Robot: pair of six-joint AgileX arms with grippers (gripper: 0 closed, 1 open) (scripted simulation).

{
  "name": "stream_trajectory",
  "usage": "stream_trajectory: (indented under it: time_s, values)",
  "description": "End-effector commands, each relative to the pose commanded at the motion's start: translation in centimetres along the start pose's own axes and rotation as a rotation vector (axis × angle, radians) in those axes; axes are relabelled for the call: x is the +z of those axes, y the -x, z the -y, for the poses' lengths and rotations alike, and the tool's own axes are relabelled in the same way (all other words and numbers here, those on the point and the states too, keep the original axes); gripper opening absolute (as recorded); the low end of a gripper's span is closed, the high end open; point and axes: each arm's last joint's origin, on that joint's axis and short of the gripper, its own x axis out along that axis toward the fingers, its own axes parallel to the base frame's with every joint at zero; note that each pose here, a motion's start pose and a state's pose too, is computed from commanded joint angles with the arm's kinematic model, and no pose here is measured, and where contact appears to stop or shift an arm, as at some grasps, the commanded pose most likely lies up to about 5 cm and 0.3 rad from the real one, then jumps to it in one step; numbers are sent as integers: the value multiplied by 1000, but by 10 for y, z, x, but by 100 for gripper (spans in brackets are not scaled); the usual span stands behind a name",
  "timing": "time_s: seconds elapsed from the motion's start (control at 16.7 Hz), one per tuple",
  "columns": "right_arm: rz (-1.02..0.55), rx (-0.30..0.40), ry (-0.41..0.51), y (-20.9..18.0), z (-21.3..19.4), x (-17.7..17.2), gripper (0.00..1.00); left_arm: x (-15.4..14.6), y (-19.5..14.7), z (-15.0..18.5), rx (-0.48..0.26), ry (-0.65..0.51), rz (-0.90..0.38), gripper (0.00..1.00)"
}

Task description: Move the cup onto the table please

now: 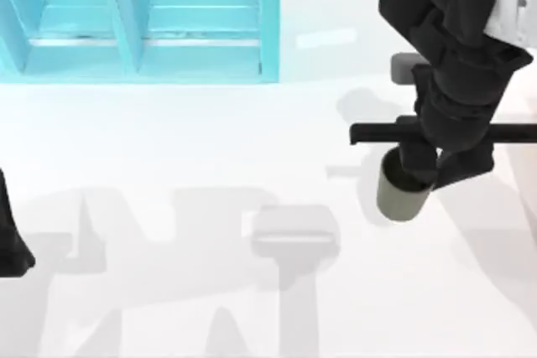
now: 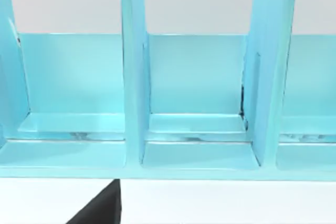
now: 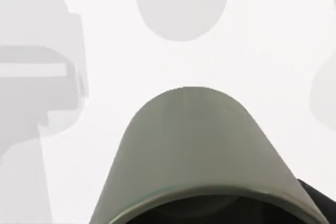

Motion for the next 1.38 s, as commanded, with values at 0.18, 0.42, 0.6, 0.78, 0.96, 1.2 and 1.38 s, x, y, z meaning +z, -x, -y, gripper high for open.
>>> stream_trajectory:
  time_s: [0.18,0.42,0.6,0.78,0.96,1.2,1.38]
  values:
    - [17,9,2,-22,-4,1,0,0,0,0,0,0,0,100]
    - [4,0,3,-37,-6,-1,0,0,0,0,0,0,0,100]
    - [4,0,3,-37,-6,-1,8,0,0,0,0,0,0,100]
    - [4,0,3,-37,-6,-1,30,0,0,0,0,0,0,100]
    - [4,0,3,-37,-6,-1,53,0,0,0,0,0,0,100]
    - [4,0,3,-37,-6,-1,83,0,0,0,0,0,0,100]
    - [4,0,3,-37,-6,-1,100,0,0,0,0,0,0,100]
